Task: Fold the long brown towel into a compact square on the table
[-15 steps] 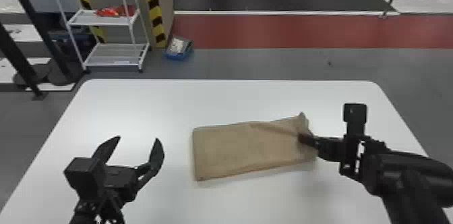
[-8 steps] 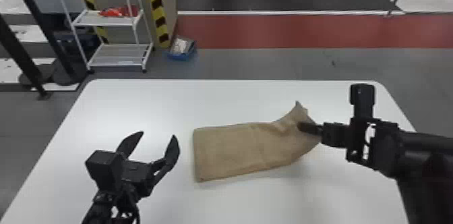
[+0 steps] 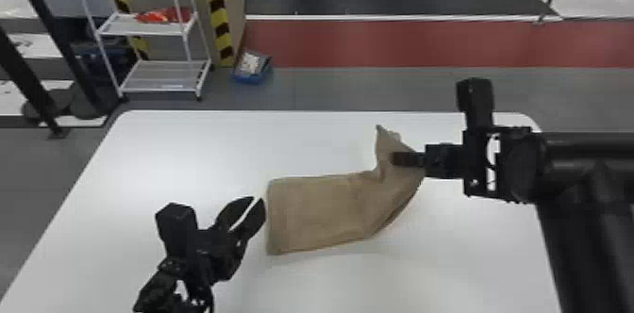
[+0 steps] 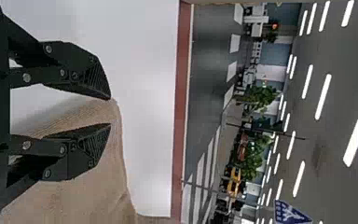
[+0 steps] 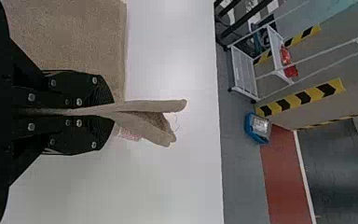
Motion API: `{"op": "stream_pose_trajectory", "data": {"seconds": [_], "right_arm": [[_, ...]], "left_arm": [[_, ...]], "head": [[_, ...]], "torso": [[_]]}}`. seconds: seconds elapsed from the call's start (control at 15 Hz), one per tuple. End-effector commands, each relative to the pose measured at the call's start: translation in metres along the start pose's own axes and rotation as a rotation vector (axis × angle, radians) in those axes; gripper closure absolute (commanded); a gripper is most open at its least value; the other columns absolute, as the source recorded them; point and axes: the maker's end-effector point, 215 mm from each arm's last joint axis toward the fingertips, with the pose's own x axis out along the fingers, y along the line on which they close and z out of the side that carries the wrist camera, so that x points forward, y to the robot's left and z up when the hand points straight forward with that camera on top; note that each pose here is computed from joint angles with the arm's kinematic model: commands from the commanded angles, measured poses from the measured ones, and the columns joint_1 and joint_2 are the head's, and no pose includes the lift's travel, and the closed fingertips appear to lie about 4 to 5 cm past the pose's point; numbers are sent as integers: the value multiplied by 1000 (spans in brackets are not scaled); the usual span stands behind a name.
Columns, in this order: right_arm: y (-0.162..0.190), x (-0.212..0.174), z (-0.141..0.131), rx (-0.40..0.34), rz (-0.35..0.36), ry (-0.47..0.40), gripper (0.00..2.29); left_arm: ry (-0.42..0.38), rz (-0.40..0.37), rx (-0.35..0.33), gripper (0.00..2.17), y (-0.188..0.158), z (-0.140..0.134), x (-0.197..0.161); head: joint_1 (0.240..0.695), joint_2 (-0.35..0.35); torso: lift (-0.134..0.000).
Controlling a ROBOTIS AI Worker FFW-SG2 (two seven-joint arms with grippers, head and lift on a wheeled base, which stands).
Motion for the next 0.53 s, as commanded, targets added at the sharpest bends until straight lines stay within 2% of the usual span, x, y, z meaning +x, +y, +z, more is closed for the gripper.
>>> {"op": "stream_pose_trajectory", "data": {"seconds": [0.0, 0.27, 0.47], "right_arm": [[16, 5, 10, -36, 4, 1, 1210], [33, 10, 8, -34, 26, 8, 1210], [54, 18, 2, -59, 47, 24, 1210]], "left_arm": [[61, -20, -27, 1949, -6, -18, 3], [67, -67, -77, 1949, -16, -25, 4], [73, -100, -82, 1949, -31, -27, 12]], "head": [[695, 16], [695, 27], [695, 32]], "torso": [[-57], [-57], [-57]]}}
